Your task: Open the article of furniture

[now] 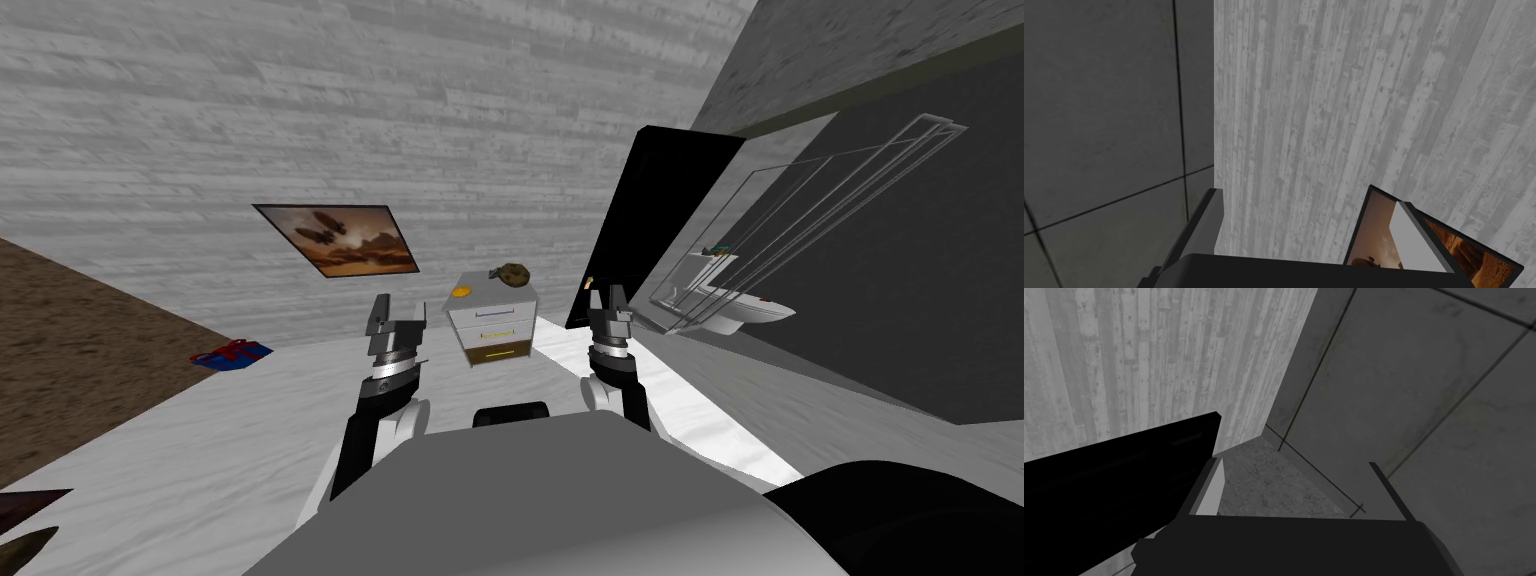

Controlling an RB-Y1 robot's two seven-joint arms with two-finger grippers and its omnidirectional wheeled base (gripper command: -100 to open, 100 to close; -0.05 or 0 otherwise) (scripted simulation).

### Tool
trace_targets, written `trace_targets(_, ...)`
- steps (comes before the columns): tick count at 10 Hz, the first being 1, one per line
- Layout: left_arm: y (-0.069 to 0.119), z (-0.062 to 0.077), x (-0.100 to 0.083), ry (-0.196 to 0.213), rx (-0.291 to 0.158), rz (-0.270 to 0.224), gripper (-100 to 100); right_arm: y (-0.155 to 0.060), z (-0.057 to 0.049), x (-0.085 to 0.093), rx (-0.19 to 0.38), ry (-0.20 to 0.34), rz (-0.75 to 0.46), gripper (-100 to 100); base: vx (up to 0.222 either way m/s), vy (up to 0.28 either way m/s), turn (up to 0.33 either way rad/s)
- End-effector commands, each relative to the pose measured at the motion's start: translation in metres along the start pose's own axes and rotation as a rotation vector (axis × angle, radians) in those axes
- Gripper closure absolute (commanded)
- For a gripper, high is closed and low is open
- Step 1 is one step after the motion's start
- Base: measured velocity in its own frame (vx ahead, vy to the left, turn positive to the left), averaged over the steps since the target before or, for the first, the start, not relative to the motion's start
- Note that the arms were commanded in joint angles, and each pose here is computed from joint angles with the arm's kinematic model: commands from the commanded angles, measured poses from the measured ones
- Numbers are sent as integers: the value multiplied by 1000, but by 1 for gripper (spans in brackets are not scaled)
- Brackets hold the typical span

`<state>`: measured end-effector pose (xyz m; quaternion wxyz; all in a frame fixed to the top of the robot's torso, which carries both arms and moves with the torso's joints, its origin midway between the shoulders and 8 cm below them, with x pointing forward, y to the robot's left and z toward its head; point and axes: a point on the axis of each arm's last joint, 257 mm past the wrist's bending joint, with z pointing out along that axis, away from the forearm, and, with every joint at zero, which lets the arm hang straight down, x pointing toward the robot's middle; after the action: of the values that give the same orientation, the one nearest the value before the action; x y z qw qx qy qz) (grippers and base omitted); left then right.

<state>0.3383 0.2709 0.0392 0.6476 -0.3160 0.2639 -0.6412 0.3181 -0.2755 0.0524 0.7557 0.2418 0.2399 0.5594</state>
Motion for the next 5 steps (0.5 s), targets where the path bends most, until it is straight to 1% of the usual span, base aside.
trace_targets(1,0,0,0,0,0,0,0,0,0,0,0,0,0,0,0,0,0)
trace_targets(4,0,0,0,0,0,0,0,0,0,0,0,0,0,0,0,0,0)
trace_targets(5,9,-3,4,40,-12,16,-100,0,0,0,0,0,0,0,25,-4,-2)
